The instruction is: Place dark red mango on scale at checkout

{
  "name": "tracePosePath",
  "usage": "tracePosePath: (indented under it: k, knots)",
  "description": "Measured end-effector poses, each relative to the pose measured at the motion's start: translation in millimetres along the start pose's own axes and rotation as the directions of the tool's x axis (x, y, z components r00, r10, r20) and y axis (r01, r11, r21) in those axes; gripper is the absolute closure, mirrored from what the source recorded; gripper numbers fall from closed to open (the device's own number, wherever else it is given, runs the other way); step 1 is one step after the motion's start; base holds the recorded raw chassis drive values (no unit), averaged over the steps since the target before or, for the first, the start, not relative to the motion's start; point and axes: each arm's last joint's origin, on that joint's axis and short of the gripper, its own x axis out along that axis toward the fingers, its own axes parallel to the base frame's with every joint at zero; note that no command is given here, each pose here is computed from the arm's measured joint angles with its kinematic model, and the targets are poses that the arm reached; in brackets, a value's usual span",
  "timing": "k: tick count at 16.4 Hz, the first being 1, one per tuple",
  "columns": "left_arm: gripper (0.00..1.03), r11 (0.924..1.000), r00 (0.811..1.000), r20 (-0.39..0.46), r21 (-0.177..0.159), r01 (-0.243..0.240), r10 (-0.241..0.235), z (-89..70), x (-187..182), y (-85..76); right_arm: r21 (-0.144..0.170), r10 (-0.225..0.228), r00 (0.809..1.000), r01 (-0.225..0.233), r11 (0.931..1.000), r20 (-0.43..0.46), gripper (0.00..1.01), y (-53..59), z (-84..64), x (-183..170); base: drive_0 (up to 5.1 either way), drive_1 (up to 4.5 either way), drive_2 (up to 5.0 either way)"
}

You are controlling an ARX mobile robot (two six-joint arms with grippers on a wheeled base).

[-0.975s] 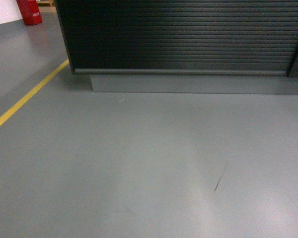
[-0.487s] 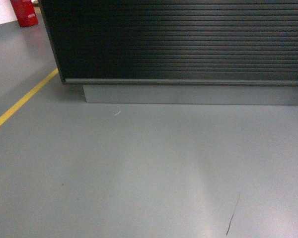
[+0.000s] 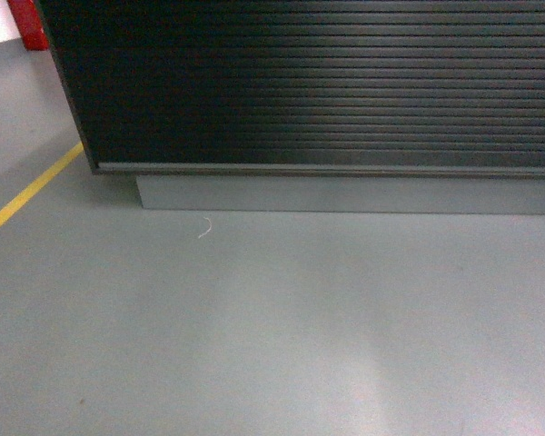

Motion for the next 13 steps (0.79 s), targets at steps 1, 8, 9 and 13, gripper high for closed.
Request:
tracePosePath:
  k: [1,8,9,13]
  knots:
    - [0.05,1.0,1.0,0.004,0.0,0.0,0.0,0.4,0.0,0.0,0.0,-0.001,1.0,0.001,1.0,0.0,0.03,0.0,0.0,0.0,0.0,4.28,-4.2]
    - [0.05,1.0,1.0,0.003,0.0,0.0,0.0,0.3,0.0,0.0,0.0,0.0,1.0,0.0,1.0,0.001,0.03,0.0,0.1,0.0,0.0,3.63,-3.6]
    - [0.05,1.0,1.0,0.004,0.0,0.0,0.0,0.4,0.0,0.0,0.0,0.0,1.0,0.0,1.0,0.003,0.03,0.0,0.3,0.0,0.0,3.33,-3.3]
    - [0.05,1.0,1.0,0.003,0.0,0.0,0.0,0.3,0.0,0.0,0.0,0.0,1.0,0.0,1.0,0.002,0.03,0.0,0.1,0.0,0.0,3.33,-3.3]
